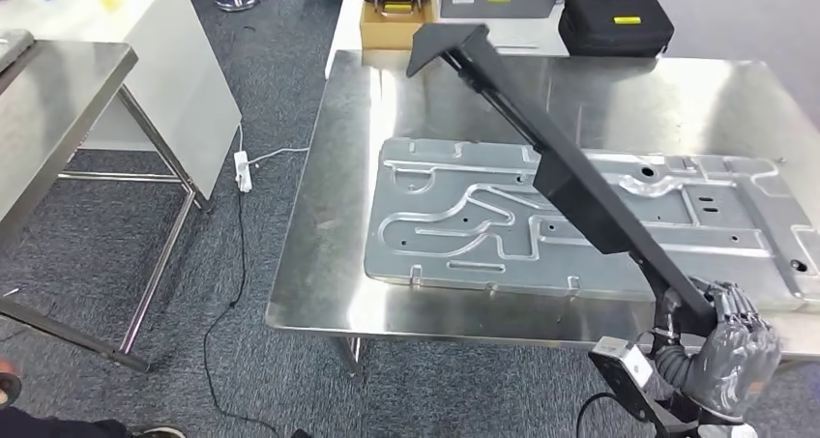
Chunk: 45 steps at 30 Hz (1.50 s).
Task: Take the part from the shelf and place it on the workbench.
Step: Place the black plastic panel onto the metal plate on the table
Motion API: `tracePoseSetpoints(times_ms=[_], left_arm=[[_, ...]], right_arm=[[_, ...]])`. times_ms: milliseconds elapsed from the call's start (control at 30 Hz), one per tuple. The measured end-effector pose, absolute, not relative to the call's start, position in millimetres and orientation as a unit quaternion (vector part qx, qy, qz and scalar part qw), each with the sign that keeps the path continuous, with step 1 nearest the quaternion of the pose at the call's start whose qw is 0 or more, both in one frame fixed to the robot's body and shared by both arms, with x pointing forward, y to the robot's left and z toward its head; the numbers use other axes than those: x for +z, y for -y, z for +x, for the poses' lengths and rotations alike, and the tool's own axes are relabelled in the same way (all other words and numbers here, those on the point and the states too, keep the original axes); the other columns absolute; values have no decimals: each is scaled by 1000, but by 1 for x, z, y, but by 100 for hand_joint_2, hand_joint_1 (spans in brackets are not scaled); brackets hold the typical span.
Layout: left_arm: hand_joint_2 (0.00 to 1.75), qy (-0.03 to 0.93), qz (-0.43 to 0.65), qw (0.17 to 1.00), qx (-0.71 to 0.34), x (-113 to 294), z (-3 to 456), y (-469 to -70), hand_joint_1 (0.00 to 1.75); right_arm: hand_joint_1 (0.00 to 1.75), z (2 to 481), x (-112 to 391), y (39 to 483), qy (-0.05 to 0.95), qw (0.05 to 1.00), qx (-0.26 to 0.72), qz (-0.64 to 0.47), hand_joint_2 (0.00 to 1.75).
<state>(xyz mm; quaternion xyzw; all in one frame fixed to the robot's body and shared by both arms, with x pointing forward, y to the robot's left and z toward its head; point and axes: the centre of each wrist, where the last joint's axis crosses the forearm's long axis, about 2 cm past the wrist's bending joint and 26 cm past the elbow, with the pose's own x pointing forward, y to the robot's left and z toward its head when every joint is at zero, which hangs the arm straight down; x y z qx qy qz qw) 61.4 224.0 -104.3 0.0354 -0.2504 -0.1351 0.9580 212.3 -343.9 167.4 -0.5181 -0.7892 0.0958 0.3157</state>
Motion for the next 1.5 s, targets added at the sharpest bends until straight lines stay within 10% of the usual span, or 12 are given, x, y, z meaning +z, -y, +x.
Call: tracePoseSetpoints(times_ms=[733,1367,1500], left_arm=[[0,240,39,953,-183,-101,78,-220,0],[0,241,32,946,-214,-97,91,-213,0],[0,242,33,945,-215,-97,93,-212,0]], right_arm=[[175,263,203,377,644,209,220,-702,175],[172,313,197,479,465,317,236,-793,175],[146,309,180,491,436,340,249,-795,175]])
